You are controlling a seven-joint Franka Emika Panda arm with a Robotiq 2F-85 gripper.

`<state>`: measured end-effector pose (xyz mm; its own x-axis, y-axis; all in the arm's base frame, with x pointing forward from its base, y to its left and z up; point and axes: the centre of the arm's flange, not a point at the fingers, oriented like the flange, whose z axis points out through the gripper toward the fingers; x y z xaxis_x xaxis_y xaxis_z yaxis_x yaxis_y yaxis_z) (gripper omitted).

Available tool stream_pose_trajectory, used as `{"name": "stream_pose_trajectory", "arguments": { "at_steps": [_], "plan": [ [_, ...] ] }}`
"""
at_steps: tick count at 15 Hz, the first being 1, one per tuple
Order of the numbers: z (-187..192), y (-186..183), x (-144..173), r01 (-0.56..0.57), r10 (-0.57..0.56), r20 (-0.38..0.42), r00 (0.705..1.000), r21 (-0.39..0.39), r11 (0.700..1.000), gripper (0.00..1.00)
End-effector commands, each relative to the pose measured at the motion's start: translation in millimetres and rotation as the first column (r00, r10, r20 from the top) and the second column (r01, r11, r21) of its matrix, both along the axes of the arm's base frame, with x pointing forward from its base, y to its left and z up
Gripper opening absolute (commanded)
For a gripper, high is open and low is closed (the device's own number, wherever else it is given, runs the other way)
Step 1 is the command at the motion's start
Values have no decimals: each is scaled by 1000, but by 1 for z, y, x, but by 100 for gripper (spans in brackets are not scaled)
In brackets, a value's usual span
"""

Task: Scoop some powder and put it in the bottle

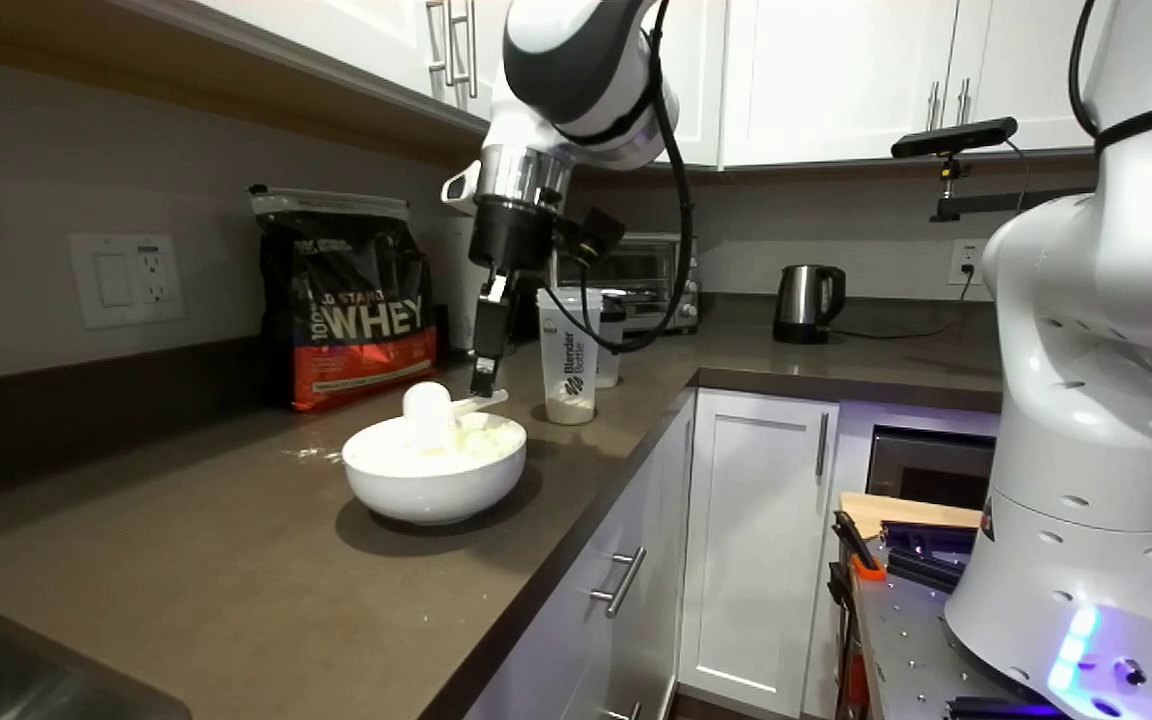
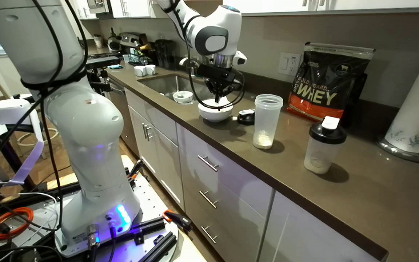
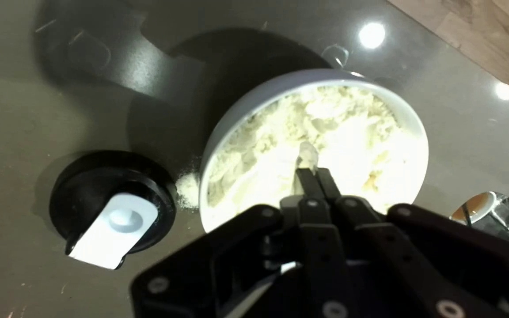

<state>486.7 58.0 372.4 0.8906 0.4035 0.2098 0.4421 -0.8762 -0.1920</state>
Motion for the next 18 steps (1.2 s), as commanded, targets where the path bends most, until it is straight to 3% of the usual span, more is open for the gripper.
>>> {"name": "stream_pose_trajectory", "arguments": {
  "at_steps": [1,18],
  "plan": [
    [-12,1,-1,-21,21,-3,1000,-29,999,2],
    [-24,9,-14,-72,68,-40,997,-93,993,2]
  ]
}}
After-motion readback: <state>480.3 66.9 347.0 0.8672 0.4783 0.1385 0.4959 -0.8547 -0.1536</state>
